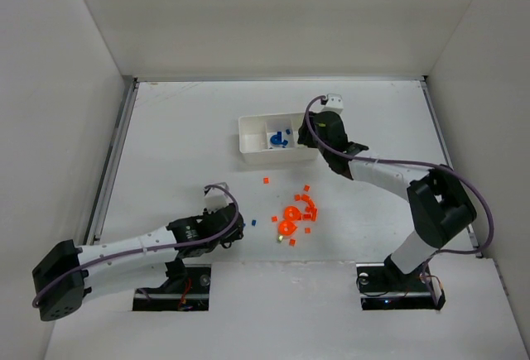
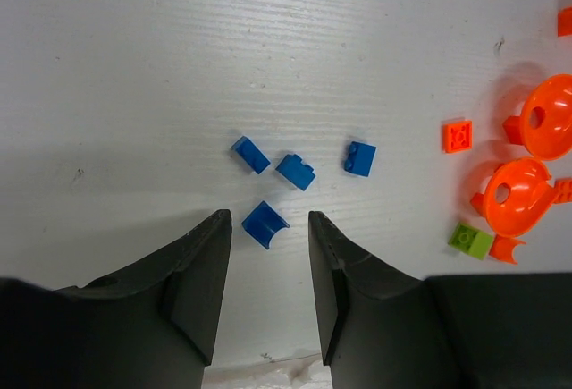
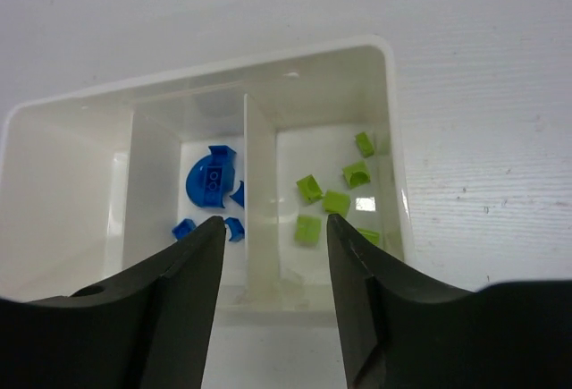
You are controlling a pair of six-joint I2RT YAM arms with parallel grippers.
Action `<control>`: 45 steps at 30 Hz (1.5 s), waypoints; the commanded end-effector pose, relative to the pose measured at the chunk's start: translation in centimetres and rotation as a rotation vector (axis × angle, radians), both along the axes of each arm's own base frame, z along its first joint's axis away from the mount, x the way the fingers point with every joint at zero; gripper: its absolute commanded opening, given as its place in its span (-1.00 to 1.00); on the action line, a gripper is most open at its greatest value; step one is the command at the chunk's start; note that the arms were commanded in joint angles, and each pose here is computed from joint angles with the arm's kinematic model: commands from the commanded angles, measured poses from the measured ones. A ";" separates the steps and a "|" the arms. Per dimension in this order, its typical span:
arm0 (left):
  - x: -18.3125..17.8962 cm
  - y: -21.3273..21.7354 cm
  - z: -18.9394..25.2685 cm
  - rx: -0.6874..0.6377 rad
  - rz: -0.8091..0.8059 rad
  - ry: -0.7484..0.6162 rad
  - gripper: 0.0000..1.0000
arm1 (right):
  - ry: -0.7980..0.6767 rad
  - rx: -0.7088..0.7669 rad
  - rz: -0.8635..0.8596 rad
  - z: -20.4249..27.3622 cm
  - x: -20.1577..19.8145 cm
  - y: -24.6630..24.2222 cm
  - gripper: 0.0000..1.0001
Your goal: Sort the legos into containers by color
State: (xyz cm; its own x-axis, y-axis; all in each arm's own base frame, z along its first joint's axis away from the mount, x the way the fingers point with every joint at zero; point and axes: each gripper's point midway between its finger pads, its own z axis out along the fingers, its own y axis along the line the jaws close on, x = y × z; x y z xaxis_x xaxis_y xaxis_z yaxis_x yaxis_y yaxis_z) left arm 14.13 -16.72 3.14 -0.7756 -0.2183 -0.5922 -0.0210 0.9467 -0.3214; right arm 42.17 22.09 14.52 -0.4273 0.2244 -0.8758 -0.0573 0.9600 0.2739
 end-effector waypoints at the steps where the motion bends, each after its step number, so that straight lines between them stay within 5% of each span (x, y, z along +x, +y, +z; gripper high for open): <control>1: -0.1 0.3 -0.1 0.031 0.001 -0.003 -0.26 | -0.094 0.037 -0.009 3.9 0.9 0.6 0.13; 19: -1.4 -0.1 -1.5 0.148 0.054 0.054 -0.37 | -0.061 0.055 0.146 1.7 -8.3 2.9 0.12; 33: -1.1 -0.1 -3.3 0.261 0.154 0.043 -0.42 | -0.074 0.095 0.222 1.8 -11.7 3.6 0.11; 45: -1.2 -0.5 -0.7 0.252 0.132 0.015 -0.80 | -0.088 0.139 0.223 2.6 -12.2 3.0 0.11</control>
